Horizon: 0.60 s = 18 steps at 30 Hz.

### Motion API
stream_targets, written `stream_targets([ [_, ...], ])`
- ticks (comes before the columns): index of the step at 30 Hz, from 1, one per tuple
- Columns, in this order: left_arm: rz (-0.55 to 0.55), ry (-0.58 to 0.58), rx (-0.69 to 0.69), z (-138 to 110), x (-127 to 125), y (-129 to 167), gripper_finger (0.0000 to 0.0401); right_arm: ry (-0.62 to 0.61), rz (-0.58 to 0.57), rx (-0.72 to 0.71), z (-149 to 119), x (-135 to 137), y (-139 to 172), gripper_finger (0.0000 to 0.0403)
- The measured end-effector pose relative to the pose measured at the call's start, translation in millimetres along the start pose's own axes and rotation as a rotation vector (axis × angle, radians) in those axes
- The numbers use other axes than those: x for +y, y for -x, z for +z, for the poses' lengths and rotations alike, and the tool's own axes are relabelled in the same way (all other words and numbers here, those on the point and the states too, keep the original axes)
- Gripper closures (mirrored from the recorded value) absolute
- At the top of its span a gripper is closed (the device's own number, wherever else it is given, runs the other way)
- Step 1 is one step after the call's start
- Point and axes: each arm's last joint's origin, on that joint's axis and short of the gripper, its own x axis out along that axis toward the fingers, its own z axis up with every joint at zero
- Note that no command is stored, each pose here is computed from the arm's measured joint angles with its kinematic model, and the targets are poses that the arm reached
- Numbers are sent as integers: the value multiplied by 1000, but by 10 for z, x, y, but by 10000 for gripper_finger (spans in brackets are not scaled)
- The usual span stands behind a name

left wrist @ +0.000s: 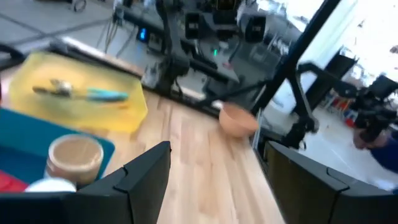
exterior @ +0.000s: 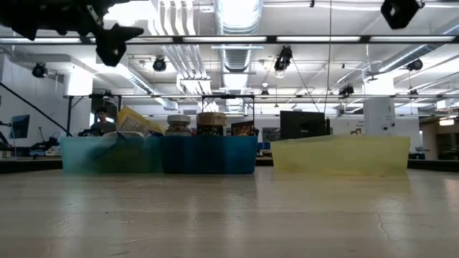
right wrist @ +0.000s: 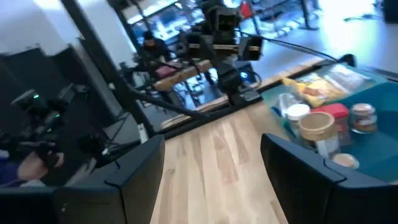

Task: Pick & Place Food Item
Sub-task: Return to Home Position

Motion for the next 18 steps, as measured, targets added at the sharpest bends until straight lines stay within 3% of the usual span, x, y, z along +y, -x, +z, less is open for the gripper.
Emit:
stream_targets([
  [8, 43, -121, 95, -237, -88, -49, 133, -5, 135, -22, -515, -238, -34, 140],
  [12, 66, -179, 117, -409, -111, -74, 133, 5, 233, -42, -586, -364, -20, 140],
  [18, 77, -173, 79, -569, -54, -77, 133, 25, 289, -63, -588, -519, 19, 140],
])
